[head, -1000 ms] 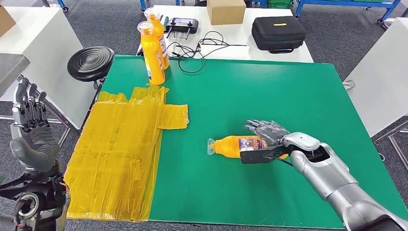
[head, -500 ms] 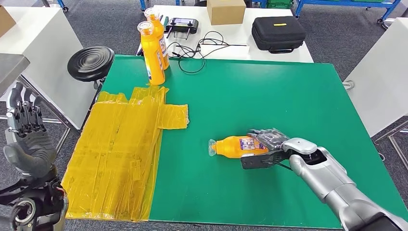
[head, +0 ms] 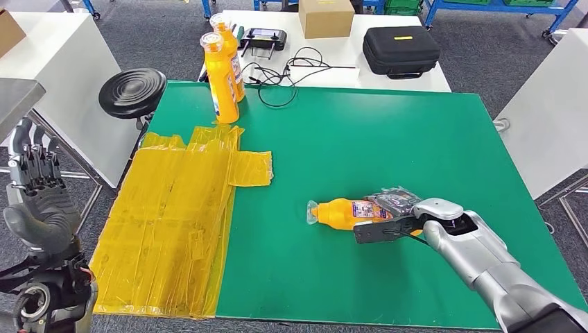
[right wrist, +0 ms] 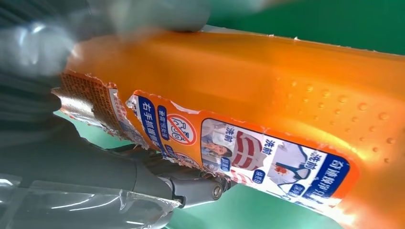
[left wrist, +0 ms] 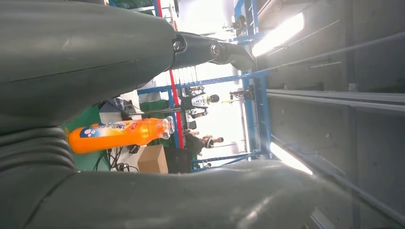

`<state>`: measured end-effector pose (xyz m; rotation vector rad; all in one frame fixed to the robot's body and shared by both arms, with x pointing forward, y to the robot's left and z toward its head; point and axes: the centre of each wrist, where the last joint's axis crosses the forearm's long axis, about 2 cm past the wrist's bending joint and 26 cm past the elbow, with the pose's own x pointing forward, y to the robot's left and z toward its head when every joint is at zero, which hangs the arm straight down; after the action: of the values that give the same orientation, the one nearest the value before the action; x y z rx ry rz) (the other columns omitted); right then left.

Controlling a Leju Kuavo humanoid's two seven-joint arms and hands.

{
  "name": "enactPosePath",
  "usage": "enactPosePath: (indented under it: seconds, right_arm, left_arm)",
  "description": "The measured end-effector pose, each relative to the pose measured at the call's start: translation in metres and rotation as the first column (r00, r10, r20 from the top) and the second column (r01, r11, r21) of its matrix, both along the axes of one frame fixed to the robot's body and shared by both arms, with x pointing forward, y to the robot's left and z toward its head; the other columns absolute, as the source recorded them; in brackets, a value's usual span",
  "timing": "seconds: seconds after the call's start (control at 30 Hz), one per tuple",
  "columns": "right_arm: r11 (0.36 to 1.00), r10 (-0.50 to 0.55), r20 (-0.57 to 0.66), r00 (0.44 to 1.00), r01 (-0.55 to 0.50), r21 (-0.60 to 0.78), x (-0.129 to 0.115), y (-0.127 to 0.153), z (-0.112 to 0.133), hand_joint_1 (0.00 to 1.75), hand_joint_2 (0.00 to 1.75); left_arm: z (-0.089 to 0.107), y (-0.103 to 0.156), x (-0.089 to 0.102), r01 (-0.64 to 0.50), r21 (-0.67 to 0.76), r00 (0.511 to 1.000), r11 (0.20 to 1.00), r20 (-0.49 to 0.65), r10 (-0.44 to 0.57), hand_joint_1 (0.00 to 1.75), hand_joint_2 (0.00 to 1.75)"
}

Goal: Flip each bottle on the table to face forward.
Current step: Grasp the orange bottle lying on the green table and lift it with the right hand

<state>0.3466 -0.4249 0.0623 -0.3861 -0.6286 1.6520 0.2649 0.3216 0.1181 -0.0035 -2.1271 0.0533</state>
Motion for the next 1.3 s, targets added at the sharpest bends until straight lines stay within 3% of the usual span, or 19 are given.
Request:
enactPosePath:
  seconds: [0.17, 0.43, 0.57, 0.67, 0.77, 0.9, 1.17, 1.3]
  right_arm:
    - [0.999, -0.027, 0.053, 0.998, 0.025, 0.039, 0.003, -0.002, 0.004, 1.75, 1.75]
    - [0.957, -0.163, 0.195, 0.967, 0.107, 0.271, 0.015, 0.007, 0.016, 1.75, 1.75]
    - [0.948, -0.176, 0.207, 0.962, 0.109, 0.298, 0.017, 0.009, 0.018, 1.75, 1.75]
    - [0.910, -0.198, 0.230, 0.953, 0.091, 0.404, 0.020, 0.017, 0.021, 1.75, 1.75]
    - [0.814, -0.235, 0.262, 0.936, 0.042, 0.579, 0.032, 0.045, 0.034, 1.75, 1.75]
    - [0.711, -0.261, 0.320, 0.911, -0.043, 0.702, 0.055, 0.105, 0.064, 1.75, 1.75]
    - [0.558, -0.269, 0.410, 0.872, -0.206, 0.804, 0.080, 0.213, 0.120, 1.75, 1.75]
    - [0.526, -0.304, 0.458, 0.835, -0.253, 0.812, 0.079, 0.267, 0.143, 1.75, 1.75]
  left_arm:
    - [-0.002, 0.001, 0.001, -0.003, -0.008, 1.000, 1.000, -0.014, 0.002, 0.00, 0.00]
    - [-0.007, 0.001, -0.001, 0.010, -0.029, 0.999, 1.000, -0.043, -0.011, 0.00, 0.00]
    - [-0.008, 0.002, -0.002, 0.013, -0.030, 0.999, 0.999, -0.047, -0.014, 0.00, 1.75]
    - [-0.009, 0.002, -0.002, 0.028, -0.047, 0.997, 0.998, -0.068, -0.031, 0.00, 1.75]
    - [-0.013, 0.001, -0.001, 0.076, -0.103, 0.991, 0.992, -0.099, -0.087, 0.00, 1.75]
    - [-0.018, -0.007, 0.006, 0.130, -0.165, 0.982, 0.978, -0.118, -0.151, 0.00, 1.75]
    - [-0.019, -0.035, 0.035, 0.217, -0.238, 0.960, 0.947, -0.124, -0.251, 0.00, 1.75]
    - [-0.016, -0.051, 0.046, 0.273, -0.275, 0.941, 0.922, -0.124, -0.316, 0.00, 1.75]
